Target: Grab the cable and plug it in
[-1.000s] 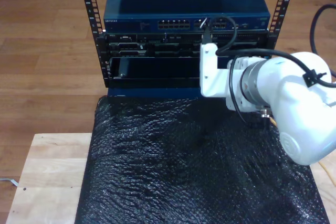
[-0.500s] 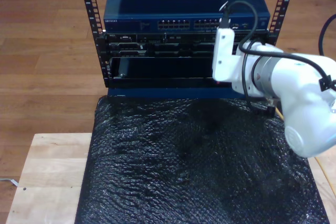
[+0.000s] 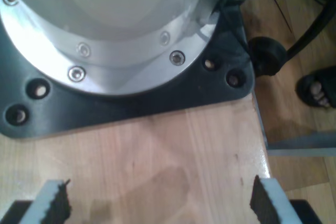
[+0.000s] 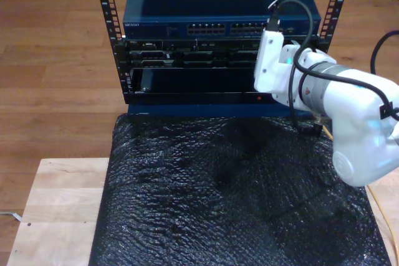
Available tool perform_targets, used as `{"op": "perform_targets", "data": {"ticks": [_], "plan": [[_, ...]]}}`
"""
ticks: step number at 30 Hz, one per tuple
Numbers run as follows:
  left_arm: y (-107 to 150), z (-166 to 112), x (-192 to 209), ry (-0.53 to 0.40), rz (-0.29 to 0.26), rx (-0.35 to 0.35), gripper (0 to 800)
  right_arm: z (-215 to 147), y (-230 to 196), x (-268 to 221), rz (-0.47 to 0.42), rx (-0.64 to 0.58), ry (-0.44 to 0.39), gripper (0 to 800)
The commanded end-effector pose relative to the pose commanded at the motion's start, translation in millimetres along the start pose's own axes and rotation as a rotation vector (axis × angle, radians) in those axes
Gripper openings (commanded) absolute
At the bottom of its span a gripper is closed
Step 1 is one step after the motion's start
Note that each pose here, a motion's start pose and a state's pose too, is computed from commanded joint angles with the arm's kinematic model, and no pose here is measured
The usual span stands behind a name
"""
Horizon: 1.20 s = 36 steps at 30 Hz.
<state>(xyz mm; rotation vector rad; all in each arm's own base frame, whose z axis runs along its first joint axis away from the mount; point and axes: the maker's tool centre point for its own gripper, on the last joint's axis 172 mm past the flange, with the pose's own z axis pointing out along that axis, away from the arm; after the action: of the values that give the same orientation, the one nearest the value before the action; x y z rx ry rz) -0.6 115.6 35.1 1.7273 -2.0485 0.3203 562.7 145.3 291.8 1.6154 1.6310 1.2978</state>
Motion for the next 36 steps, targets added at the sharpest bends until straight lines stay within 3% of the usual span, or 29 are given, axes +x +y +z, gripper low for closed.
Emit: {"op": "perform_targets", "data": {"ticks": [15,36], "plan": [[0,-1,-1,-0.002,0.0,0.0,799,8,24,19,-0.253,-0.137,0.073,0],[0,-1,-1,-0.002,0.001,-0.001,799,16,7,53,-0.325,-0.193,0.159,0]]}}
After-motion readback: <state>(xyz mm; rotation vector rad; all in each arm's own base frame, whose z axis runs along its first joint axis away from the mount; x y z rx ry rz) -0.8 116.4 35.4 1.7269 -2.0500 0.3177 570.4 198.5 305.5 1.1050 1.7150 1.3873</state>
